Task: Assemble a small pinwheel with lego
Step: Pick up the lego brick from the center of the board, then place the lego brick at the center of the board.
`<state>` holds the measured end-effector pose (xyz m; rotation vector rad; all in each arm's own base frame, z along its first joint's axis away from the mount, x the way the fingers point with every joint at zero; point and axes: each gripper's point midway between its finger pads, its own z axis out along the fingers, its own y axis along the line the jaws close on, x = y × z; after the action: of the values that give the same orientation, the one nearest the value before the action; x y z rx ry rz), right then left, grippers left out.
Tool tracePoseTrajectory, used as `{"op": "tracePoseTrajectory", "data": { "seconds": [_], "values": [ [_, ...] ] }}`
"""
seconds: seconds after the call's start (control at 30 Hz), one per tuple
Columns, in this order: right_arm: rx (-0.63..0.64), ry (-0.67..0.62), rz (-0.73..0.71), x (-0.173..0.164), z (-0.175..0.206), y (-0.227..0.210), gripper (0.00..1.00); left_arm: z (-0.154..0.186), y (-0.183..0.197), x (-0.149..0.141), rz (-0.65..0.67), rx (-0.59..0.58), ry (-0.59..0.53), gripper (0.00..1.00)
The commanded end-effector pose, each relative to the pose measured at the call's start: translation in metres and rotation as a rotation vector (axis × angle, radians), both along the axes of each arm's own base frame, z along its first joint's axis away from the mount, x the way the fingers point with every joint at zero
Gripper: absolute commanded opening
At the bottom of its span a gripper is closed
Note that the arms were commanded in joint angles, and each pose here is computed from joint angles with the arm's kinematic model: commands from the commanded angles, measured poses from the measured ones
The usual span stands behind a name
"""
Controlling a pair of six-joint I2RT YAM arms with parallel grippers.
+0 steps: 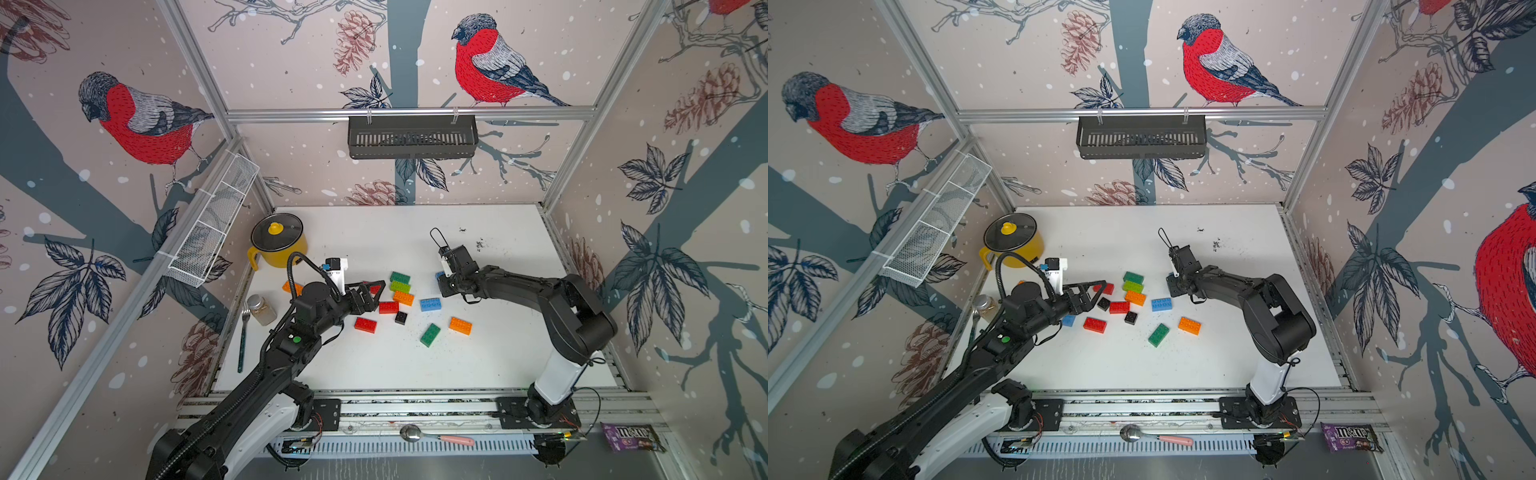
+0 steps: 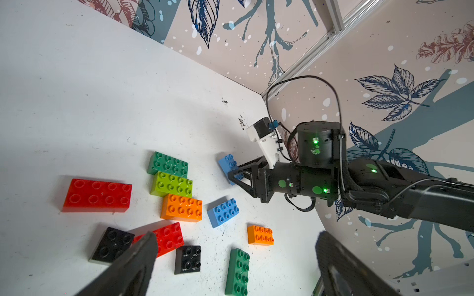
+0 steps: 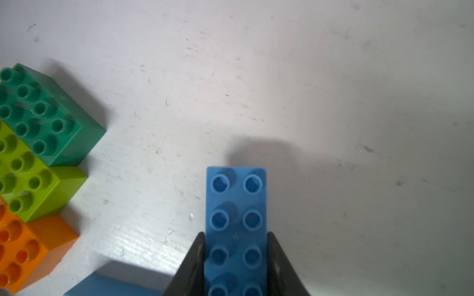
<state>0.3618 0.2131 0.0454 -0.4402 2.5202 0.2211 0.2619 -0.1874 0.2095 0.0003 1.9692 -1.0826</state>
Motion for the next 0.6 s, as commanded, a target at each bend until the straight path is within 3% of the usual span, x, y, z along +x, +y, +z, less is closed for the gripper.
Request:
{"op": "tracePoseTrajectory", "data": {
  "seconds": [0.0, 0.3, 0.57],
  "values": [
    [0.023, 0.003, -0.122, -0.007, 0.007, -0.015, 0.33, -0.002, 0.001, 0.000, 0.005, -0.002, 0.007, 0.97],
    [0.053, 0.080, -0.228, -0.045, -0.006, -0.018, 0.32, -0.004, -0.002, 0.001, -0.003, -0.002, 0.015, 0.97],
    [-0.001, 0.111, -0.254, -0.050, -0.027, -0.020, 0.34, -0.005, -0.002, 0.002, -0.006, -0.002, 0.022, 0.97]
  ]
}}
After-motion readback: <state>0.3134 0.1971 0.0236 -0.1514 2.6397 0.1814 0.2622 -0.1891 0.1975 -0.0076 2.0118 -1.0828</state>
